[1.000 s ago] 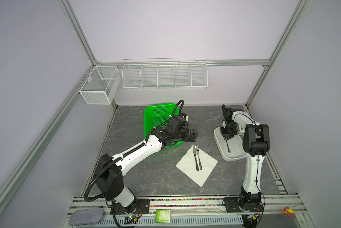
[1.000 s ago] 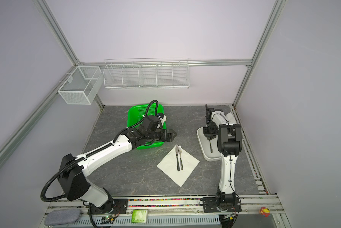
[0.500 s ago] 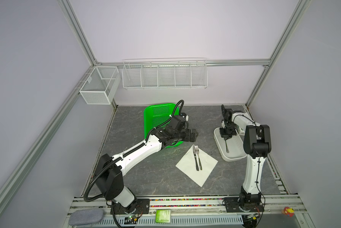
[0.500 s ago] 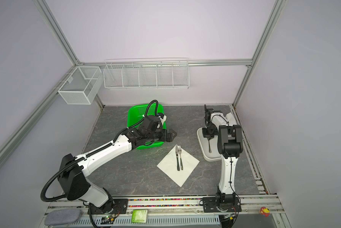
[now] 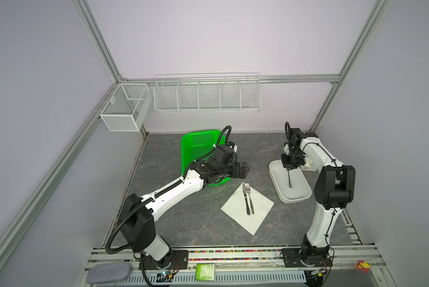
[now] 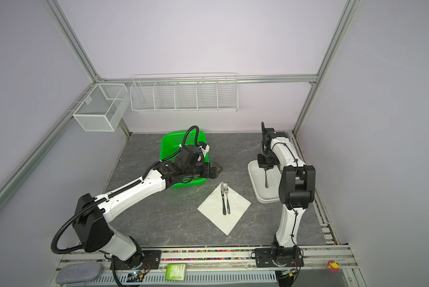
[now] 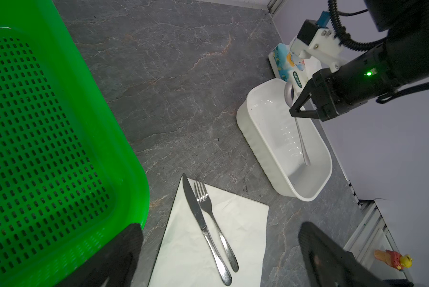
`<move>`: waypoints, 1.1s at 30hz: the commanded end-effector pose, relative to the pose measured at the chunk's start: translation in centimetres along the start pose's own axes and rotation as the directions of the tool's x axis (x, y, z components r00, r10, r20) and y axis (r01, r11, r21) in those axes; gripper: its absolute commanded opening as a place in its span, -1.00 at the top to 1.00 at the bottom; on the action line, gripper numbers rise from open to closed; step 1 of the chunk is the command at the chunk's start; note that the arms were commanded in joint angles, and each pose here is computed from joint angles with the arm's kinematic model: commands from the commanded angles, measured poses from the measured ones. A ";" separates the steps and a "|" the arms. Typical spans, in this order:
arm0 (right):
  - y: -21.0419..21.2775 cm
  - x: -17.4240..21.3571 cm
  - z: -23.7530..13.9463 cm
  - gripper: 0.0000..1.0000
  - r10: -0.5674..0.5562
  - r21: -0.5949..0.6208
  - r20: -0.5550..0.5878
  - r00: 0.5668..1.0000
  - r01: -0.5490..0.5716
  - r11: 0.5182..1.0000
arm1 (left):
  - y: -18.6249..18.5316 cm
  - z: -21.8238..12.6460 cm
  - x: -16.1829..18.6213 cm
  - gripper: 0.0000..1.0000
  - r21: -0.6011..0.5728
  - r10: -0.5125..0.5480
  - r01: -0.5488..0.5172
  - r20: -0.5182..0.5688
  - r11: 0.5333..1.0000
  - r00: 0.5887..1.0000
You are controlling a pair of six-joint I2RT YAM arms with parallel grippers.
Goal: Place the utensils on the paper napkin and roll it up
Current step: 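Carry the spoon over the napkin and lower it beside the knife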
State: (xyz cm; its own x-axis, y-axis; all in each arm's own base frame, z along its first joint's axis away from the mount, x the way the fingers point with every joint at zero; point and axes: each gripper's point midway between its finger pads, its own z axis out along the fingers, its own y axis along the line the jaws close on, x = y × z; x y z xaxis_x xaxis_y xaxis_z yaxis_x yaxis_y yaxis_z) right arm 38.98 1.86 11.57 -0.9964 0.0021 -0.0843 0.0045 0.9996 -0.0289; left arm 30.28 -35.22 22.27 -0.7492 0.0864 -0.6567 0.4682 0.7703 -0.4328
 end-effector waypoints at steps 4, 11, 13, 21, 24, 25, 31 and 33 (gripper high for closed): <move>1.7 1.6 -4.5 0.83 0.006 -0.059 0.024 1.000 -0.005 0.998 | 0.2 -0.3 0.0 -0.98 0.004 -0.008 0.008 0.011 1.000 1.000; 6.5 4.0 -6.3 0.83 -0.035 -0.153 0.041 0.999 0.041 0.987 | 0.8 -2.3 -0.9 -0.98 -0.037 0.000 0.003 0.075 0.999 0.997; 8.7 4.9 -6.1 0.83 -0.060 -0.165 0.036 0.998 0.065 0.984 | 1.2 -3.1 -1.2 -0.98 -0.055 0.003 0.003 0.107 0.999 0.994; 18.0 8.4 -2.2 0.83 -0.109 -0.265 0.006 0.994 0.106 0.958 | 3.5 -5.4 0.1 -0.98 -0.113 -0.026 0.046 0.175 0.993 0.984; 20.4 9.7 -0.4 0.83 -0.136 -0.258 -0.018 0.991 0.126 0.958 | 4.2 -5.9 1.3 -0.98 -0.117 -0.040 0.061 0.171 0.991 0.984; 21.0 10.0 0.1 0.84 -0.142 -0.258 -0.026 0.990 0.130 0.957 | 4.5 -6.0 1.9 -0.98 -0.119 -0.045 0.066 0.167 0.991 0.985; 24.0 11.2 2.8 0.83 -0.173 -0.240 -0.038 0.984 0.159 0.958 | 5.8 -6.4 4.8 -0.98 -0.112 -0.074 0.090 0.138 0.990 0.988; 24.4 11.6 3.8 0.84 -0.174 -0.228 -0.058 0.983 0.156 0.961 | 6.2 -6.3 5.8 -0.98 -0.107 -0.088 0.102 0.132 0.989 0.987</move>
State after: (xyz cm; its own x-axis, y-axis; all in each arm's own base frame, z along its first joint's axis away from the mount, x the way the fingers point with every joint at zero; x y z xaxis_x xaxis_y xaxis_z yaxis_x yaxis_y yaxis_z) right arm 27.73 25.53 7.43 -0.9766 -0.2137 -0.0254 -0.2146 0.9575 0.1926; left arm 26.07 -26.40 19.52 -0.7210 -0.0213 -0.6926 0.3546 0.8474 -0.3952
